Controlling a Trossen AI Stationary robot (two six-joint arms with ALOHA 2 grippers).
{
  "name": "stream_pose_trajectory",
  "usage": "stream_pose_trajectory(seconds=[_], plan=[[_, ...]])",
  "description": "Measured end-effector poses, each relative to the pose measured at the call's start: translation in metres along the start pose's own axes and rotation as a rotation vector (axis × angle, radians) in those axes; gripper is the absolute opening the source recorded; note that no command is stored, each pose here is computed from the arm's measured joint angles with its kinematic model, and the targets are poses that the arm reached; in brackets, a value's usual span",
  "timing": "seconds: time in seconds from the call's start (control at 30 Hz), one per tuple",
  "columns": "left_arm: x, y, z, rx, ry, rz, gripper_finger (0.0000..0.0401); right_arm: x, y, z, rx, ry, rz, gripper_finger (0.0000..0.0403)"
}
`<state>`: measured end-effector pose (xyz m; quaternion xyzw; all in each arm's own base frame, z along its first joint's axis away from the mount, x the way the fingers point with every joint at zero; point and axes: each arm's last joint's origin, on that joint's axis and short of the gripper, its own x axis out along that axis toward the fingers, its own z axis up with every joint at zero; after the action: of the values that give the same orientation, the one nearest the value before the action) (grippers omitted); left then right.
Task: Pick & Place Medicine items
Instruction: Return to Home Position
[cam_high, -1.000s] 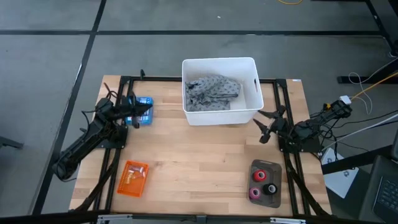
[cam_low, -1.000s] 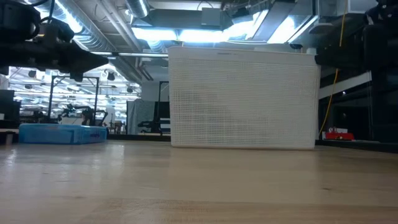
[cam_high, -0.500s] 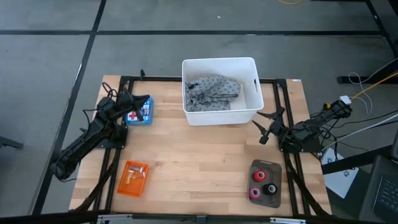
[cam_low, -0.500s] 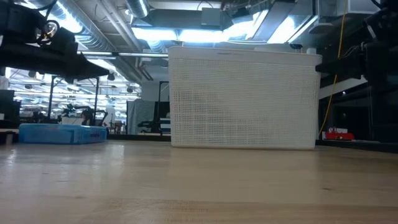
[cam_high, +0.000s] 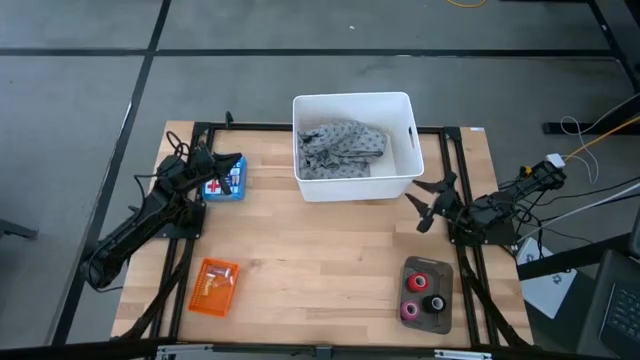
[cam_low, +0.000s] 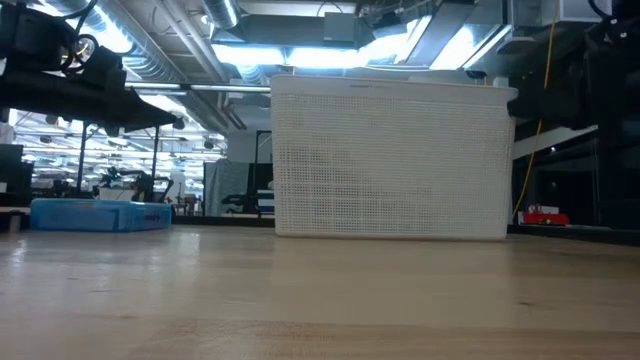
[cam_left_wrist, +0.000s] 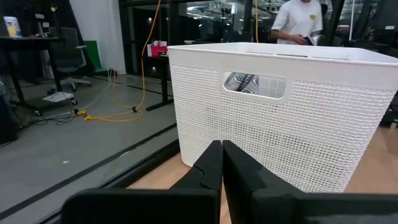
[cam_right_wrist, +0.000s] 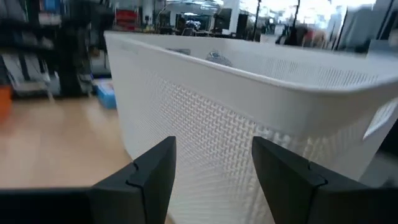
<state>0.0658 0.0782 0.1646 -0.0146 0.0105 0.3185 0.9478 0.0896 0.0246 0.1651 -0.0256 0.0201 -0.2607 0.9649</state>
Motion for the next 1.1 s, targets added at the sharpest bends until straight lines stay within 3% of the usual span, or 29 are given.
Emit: stream_pose_trajectory(seconds=[0.2, 1.1], plan=[[0.0000, 0.0000, 0.0000, 0.000, 0.000, -0.001, 0.0004, 0.0000, 0.0000, 0.0000, 0.163, 0.000, 0.000, 0.0212], [0.0000, -0.0001, 0.0001, -0.001, -0.001, -0.002, 0.0008, 0.0000, 0.0000, 0.0000, 0.151, 0.000, 0.000, 0.0212]])
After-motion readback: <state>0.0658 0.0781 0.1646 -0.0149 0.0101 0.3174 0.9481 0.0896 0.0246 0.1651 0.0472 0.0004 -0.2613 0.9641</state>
